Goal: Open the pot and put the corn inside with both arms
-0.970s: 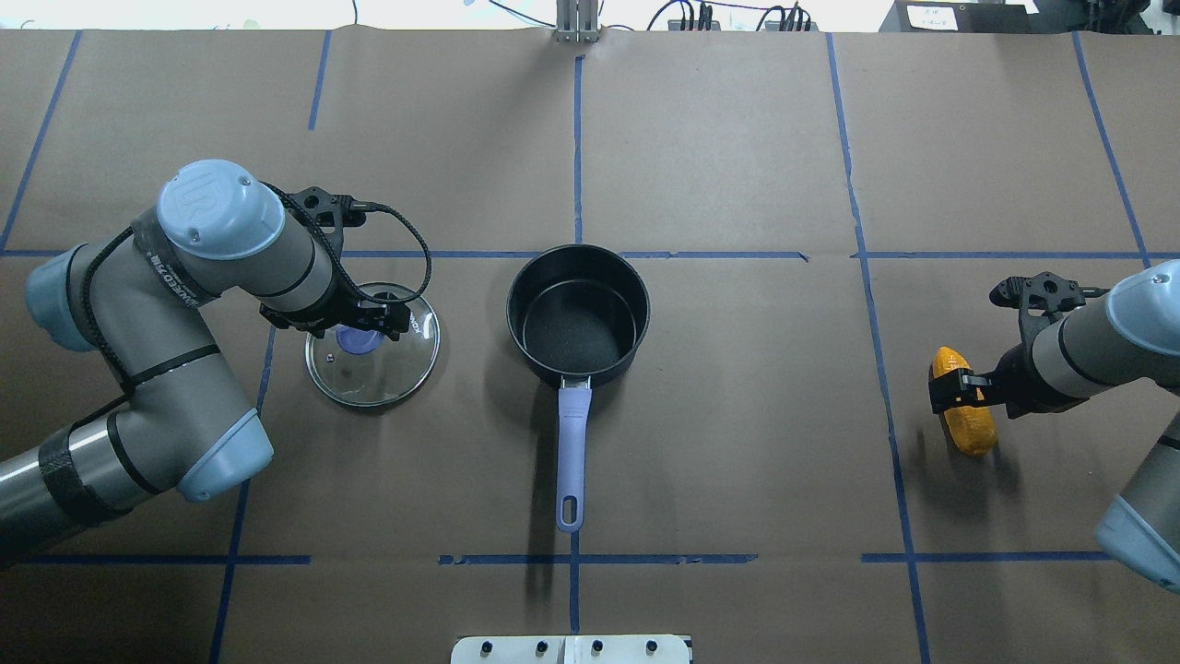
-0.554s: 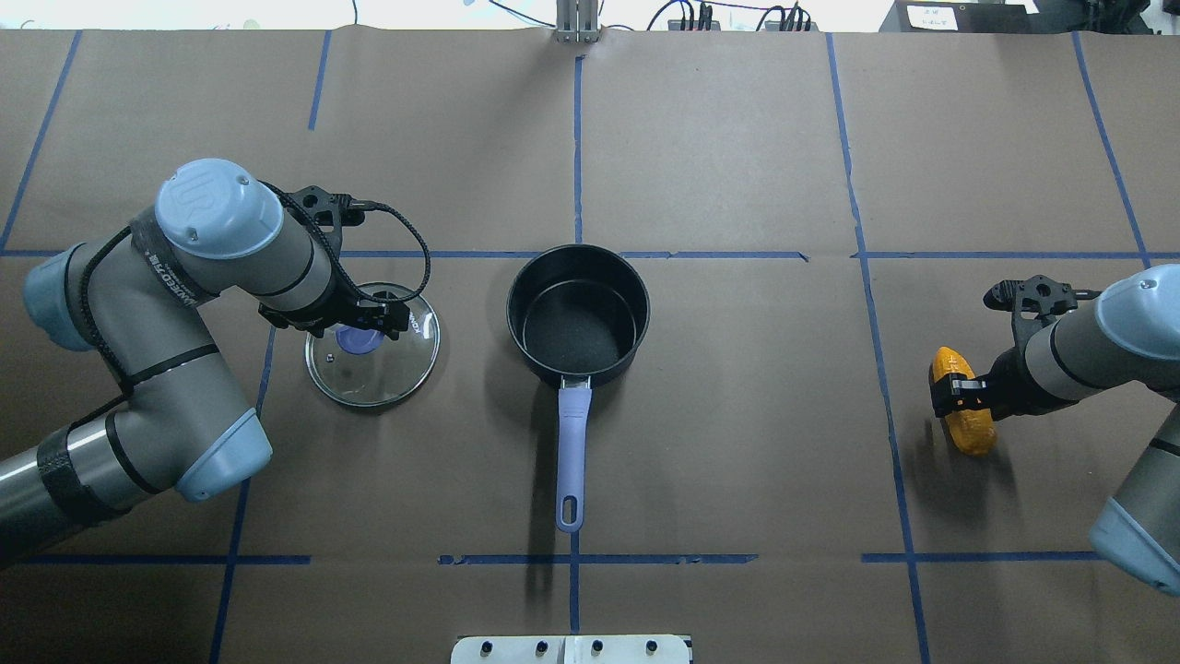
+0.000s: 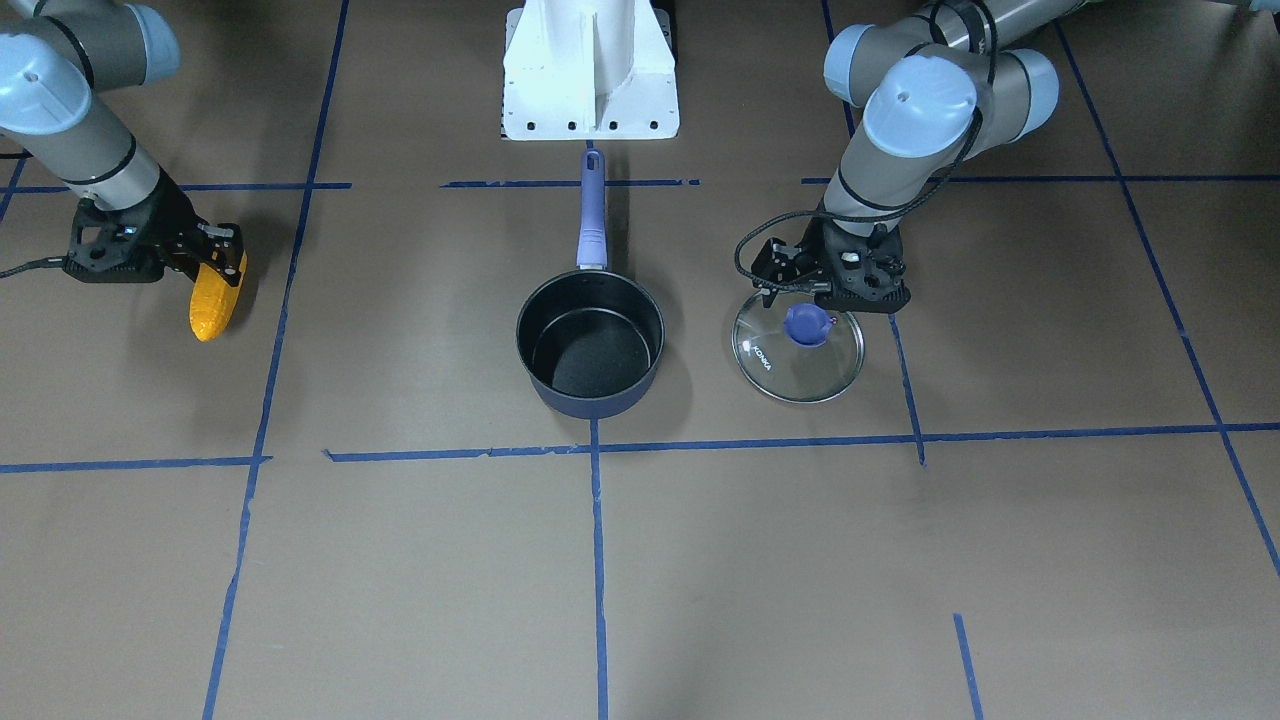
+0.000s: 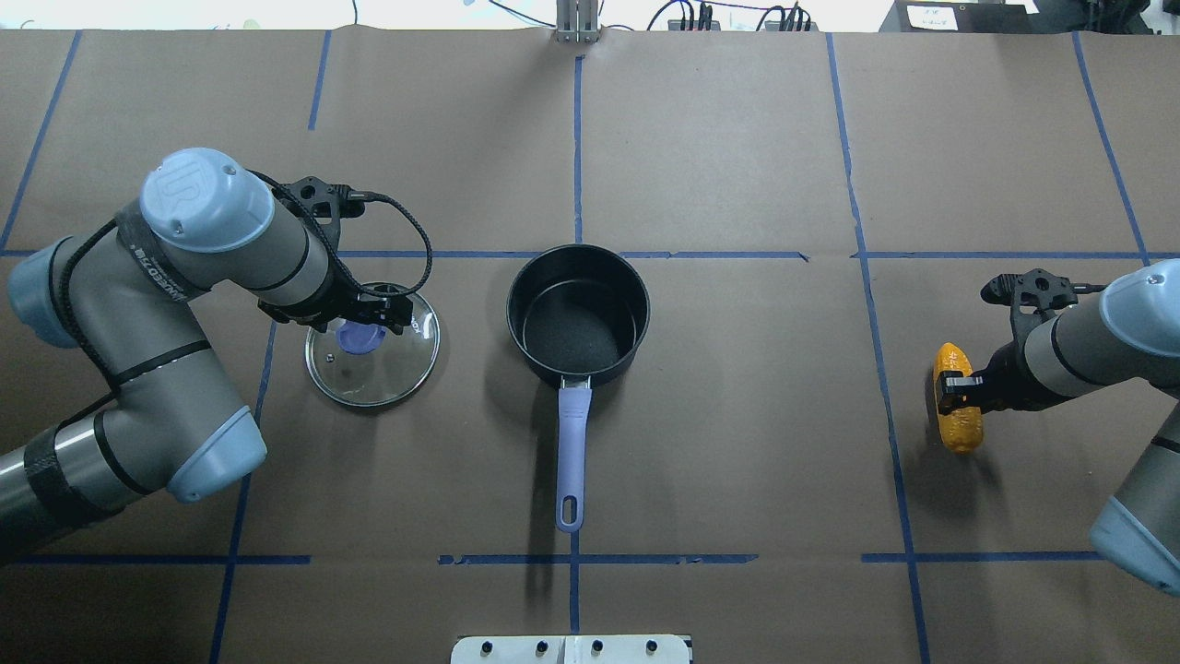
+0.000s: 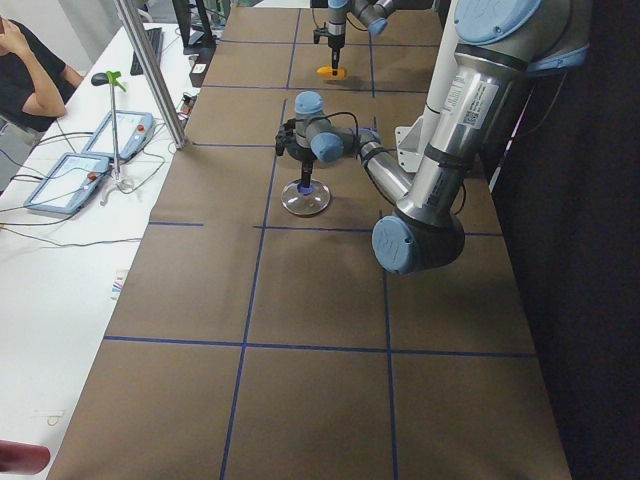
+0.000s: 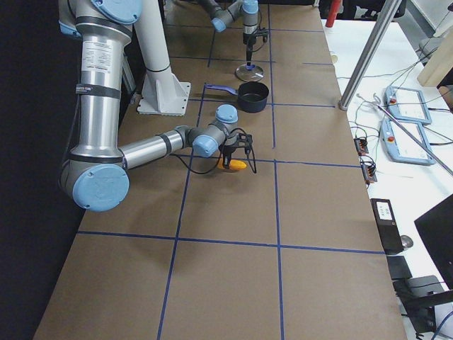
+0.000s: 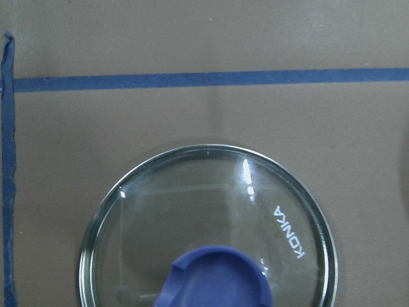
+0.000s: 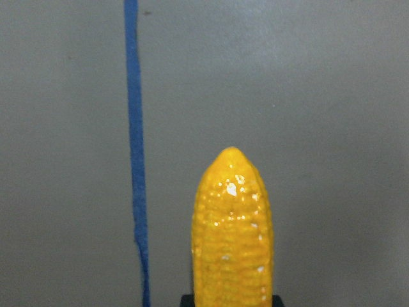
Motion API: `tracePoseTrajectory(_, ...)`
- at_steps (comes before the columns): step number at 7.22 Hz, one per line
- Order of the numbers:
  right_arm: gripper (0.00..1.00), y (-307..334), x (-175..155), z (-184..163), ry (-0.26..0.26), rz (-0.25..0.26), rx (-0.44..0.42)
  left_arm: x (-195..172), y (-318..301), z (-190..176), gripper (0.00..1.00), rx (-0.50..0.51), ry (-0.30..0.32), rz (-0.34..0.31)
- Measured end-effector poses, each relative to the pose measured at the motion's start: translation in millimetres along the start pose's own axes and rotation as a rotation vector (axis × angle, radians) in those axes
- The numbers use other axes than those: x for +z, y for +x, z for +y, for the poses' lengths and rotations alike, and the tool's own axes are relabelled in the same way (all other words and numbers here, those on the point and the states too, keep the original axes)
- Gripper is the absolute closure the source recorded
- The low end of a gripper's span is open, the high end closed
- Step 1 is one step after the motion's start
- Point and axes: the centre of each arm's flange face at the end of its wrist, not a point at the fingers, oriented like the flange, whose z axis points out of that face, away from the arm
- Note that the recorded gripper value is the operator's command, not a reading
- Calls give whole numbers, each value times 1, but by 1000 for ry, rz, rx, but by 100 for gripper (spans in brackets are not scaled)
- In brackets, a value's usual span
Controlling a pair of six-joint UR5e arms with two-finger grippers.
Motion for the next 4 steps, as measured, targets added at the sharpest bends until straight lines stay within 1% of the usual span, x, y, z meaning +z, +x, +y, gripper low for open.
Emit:
tracePoseTrajectory(2, 99, -35, -37, -15, 36, -36, 1, -26, -23, -13, 0, -28, 13, 17)
tracePoseTrajectory(4, 97, -111, -69, -42, 64, -71, -11, -50, -59, -32, 0, -83, 10, 31)
